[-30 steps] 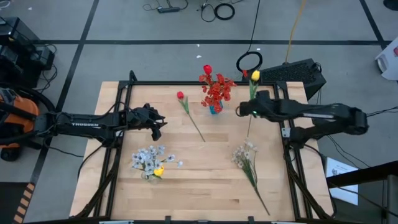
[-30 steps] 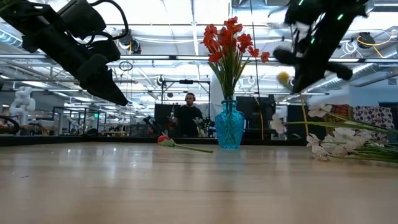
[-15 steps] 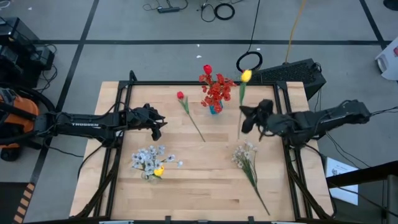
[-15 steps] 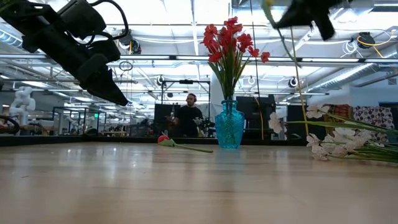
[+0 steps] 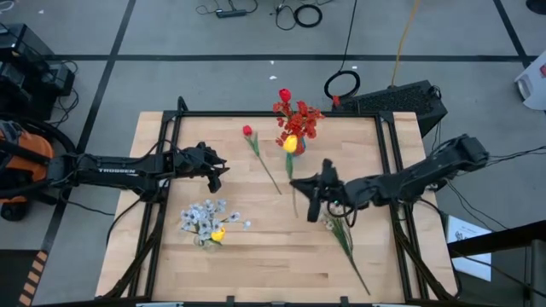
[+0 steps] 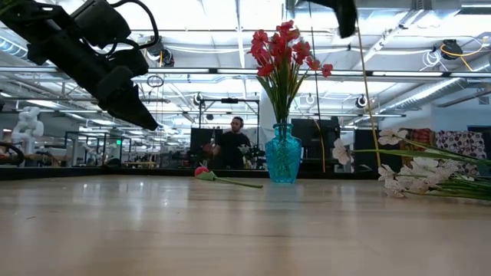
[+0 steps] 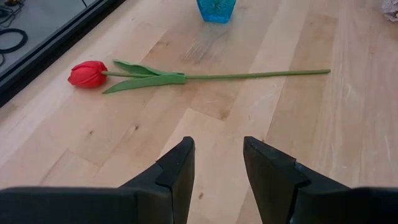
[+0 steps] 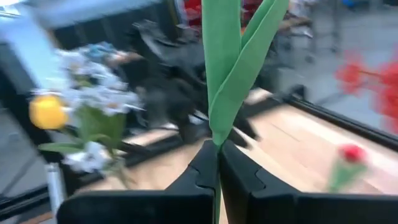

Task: Sort flowers into vase by color
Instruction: Put the yellow flower into the transparent vase

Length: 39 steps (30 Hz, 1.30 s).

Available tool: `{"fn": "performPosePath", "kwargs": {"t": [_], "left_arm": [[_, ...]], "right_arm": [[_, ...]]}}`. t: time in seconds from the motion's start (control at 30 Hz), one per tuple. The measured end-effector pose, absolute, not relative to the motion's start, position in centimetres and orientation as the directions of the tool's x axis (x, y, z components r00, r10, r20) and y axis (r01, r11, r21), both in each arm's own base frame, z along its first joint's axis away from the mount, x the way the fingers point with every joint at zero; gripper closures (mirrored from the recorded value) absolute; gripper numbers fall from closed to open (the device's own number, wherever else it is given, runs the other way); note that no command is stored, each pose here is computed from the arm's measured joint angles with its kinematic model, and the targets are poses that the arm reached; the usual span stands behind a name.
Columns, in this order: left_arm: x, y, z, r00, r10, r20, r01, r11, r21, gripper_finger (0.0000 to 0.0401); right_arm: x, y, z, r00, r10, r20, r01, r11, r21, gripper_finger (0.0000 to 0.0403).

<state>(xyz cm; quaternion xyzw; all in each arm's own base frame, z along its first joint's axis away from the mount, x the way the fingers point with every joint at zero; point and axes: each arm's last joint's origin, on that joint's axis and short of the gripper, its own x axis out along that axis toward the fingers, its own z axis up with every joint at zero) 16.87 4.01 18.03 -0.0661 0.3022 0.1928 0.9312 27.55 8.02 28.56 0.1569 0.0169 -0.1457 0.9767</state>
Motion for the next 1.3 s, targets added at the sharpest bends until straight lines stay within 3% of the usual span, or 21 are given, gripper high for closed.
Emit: {"fn": "performPosePath", "kwargs": {"t": [0.17, 0.53, 0.7, 0.97, 1.13, 1.3], "left_arm": [[16.9, 4.0, 18.0, 0.743, 0.319, -0.588, -0.407, 0.913, -0.018, 0.0256], [16.9, 4.0, 18.0, 0.743, 0.319, -0.588, -0.412, 0.911, -0.027, 0.0256], [16.9, 4.0, 18.0, 0.743, 0.319, -0.588, -0.412, 0.911, -0.027, 0.0256], [16.9, 4.0, 18.0, 0.743, 0.319, -0.588, -0.413, 0.91, -0.028, 0.0256], [16.9, 4.0, 18.0, 0.743, 0.319, -0.588, -0.413, 0.91, -0.028, 0.0256], [16.9, 4.0, 18.0, 0.744, 0.316, -0.589, -0.411, 0.911, -0.03, 0.0256]], "right_arm": [[30.2, 9.4, 27.5, 0.988, -0.13, 0.088, 0.106, 0.966, 0.235, 0.0403], [33.3, 10.3, 23.8, 0.928, 0.025, 0.372, -0.086, 0.985, 0.15, 0.0403], [34.1, 10.6, 22.7, 0.923, 0.05, 0.381, -0.096, 0.99, 0.103, 0.0403], [38.3, 13.6, 22.9, 0.888, 0.268, 0.374, -0.269, 0.962, -0.051, 0.0403], [40.9, 15.6, 23.9, 0.909, 0.3, 0.29, -0.294, 0.954, -0.067, 0.0403], [43.1, 16.6, 25.1, 0.906, 0.302, 0.298, -0.292, 0.953, -0.078, 0.0403]]}}
